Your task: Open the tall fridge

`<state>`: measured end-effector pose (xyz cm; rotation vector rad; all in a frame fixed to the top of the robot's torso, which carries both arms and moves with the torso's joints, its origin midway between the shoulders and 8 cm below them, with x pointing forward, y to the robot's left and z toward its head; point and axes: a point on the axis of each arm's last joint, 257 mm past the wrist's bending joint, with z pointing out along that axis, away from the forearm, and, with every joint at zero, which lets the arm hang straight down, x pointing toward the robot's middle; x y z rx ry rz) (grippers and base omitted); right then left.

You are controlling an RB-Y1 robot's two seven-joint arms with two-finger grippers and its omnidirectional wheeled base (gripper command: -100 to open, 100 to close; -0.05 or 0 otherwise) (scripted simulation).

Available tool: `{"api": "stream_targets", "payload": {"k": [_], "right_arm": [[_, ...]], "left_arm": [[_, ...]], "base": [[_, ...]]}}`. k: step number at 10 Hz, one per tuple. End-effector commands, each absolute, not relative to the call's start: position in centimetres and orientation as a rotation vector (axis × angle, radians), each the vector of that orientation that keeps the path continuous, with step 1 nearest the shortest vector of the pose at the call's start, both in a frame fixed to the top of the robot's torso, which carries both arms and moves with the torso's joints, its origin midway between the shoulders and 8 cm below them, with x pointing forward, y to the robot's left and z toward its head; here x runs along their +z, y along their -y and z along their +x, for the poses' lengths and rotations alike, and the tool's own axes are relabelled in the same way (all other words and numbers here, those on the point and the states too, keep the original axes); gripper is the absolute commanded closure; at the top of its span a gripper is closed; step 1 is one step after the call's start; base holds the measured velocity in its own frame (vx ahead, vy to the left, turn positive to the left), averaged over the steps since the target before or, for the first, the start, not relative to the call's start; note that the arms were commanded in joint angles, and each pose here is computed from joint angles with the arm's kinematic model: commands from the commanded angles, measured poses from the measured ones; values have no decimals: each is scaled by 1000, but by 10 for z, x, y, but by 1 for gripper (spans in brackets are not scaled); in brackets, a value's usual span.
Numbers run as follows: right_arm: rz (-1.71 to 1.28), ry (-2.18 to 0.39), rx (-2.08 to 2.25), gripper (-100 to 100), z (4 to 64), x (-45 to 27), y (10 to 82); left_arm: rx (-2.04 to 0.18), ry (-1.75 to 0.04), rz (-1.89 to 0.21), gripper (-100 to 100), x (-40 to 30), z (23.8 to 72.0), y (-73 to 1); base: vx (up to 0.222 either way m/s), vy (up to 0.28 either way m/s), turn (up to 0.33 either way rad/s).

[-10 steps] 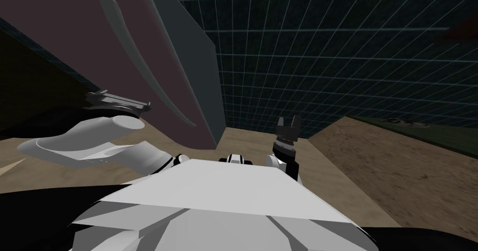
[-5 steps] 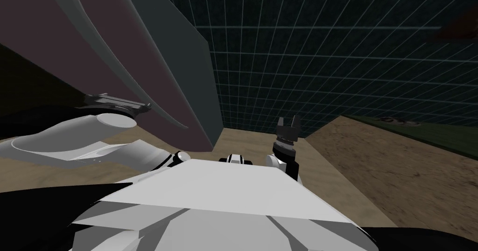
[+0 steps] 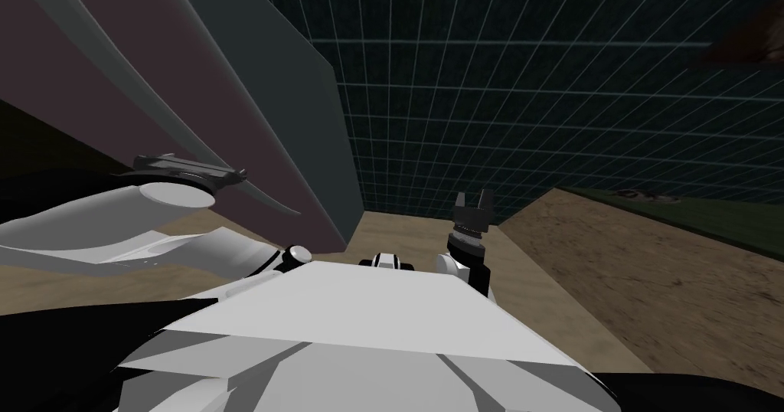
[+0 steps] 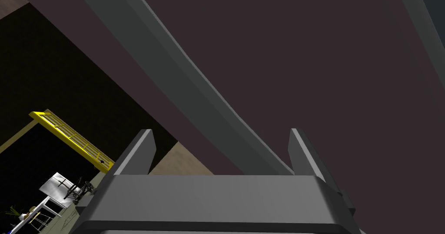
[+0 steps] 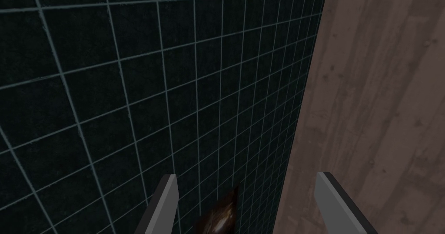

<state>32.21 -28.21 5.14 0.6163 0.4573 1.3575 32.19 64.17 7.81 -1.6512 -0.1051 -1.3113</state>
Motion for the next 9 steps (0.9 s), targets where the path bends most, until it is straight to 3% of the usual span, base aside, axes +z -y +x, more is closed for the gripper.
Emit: {"api": "stream_targets", "payload": {"k": [1,4,9], "right_arm": [[616,-457,1357,0,322,51,282],[616,-457,1358,0,322,51,282],[616,-457,1358,0,322,51,282]], "left_arm": [[-1311,105,-1653,100,78,322,-642],[-1371,41,-1670,100,80,350,-628],[-1458,-55,-1691,100,83,390,-604]], "base": [[5,7,0],[-204,99,-29],[-301,144,-5]]}}
